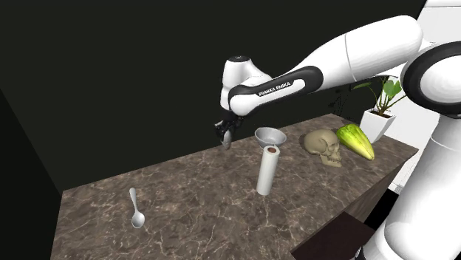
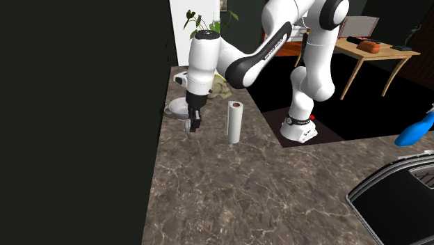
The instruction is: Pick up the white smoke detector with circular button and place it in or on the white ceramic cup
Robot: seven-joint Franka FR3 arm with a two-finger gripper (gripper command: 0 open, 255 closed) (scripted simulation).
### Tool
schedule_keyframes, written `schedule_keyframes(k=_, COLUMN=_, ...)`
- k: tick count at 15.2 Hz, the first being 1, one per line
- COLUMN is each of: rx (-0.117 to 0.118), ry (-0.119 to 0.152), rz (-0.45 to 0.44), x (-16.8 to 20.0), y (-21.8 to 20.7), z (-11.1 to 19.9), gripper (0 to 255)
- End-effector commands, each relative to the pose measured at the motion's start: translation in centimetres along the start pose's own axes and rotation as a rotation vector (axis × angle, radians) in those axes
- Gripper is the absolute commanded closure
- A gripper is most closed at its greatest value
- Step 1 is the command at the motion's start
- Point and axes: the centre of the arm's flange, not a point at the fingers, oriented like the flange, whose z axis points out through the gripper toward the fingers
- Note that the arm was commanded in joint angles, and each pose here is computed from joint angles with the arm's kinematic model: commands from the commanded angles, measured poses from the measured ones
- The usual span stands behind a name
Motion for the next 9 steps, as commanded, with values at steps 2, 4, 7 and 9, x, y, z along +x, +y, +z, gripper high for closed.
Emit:
schedule_keyframes(k=2, rx=0.000, ry=0.001, rz=-0.002, x=-0.1, y=3.9, z=0.2, gripper=255)
schedule_keyframes(k=4, rx=0.000, ry=0.001, rz=-0.002, x=-0.1, y=6.5, z=0.4, gripper=255)
schedule_keyframes(k=7, rx=0.000, ry=0.001, rz=-0.002, x=-0.3, y=10.5, z=0.7, gripper=255)
schedule_keyframes(k=9, rx=0.000, ry=0.001, rz=-0.002, x=-0.3, y=13.1, z=0.9, gripper=255)
